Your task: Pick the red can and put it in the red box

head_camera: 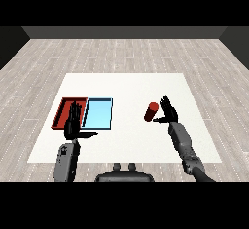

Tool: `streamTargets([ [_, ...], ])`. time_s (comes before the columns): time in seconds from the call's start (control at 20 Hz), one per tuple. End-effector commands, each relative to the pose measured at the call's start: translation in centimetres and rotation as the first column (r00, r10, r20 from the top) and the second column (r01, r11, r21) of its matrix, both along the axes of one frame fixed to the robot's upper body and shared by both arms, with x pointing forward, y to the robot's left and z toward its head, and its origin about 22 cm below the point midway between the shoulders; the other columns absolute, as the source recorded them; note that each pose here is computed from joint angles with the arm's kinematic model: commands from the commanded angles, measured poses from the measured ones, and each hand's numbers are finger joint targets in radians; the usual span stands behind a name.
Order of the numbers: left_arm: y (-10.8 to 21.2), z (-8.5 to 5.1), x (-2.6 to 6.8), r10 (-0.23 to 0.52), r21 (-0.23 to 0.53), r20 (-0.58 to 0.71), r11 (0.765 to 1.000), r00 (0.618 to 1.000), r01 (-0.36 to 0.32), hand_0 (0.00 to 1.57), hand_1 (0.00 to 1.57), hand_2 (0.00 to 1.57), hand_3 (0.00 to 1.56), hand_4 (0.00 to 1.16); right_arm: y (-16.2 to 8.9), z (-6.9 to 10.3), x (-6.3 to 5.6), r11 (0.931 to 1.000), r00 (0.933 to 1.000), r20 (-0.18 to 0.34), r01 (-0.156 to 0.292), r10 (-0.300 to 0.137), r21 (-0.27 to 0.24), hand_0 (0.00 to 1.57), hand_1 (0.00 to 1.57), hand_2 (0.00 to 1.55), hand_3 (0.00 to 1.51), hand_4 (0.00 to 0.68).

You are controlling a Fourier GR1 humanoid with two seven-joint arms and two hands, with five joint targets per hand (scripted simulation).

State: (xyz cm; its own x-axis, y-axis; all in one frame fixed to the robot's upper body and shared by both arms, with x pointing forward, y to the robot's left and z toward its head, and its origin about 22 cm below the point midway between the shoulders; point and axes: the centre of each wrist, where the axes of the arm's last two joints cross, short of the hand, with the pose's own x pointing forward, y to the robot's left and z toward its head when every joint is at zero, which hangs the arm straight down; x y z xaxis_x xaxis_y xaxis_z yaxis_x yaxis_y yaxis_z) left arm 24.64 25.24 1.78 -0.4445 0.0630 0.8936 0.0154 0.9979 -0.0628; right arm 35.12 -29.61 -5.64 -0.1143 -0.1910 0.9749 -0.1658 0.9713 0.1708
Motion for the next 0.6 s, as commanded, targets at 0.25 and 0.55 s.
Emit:
streamTargets([
  [0.25, -1.1, -0.3, 1.67, 0.003, 0.013, 0.014, 1.0, 1.0, -0.004, 0.0, 0.0, 0.0, 0.0, 0.0, 2.4, 0.0, 1.2, 0.9994, 0.9999, -0.008, -0.013, 0.013, 0.031, 0.0, 0.0, 0.0, 0.0, 0.0],
  [0.55, -0.2, 0.3, 0.24, 0.013, 0.038, 0.014, 0.999, 1.0, -0.014, 0.0, 0.0, 0.0, 0.0, 0.0, 3.0, -0.5, 1.2, 0.9988, 0.999, -0.039, -0.019, 0.021, 0.046, 0.0, 0.0, 0.0, 0.0, 0.0],
])
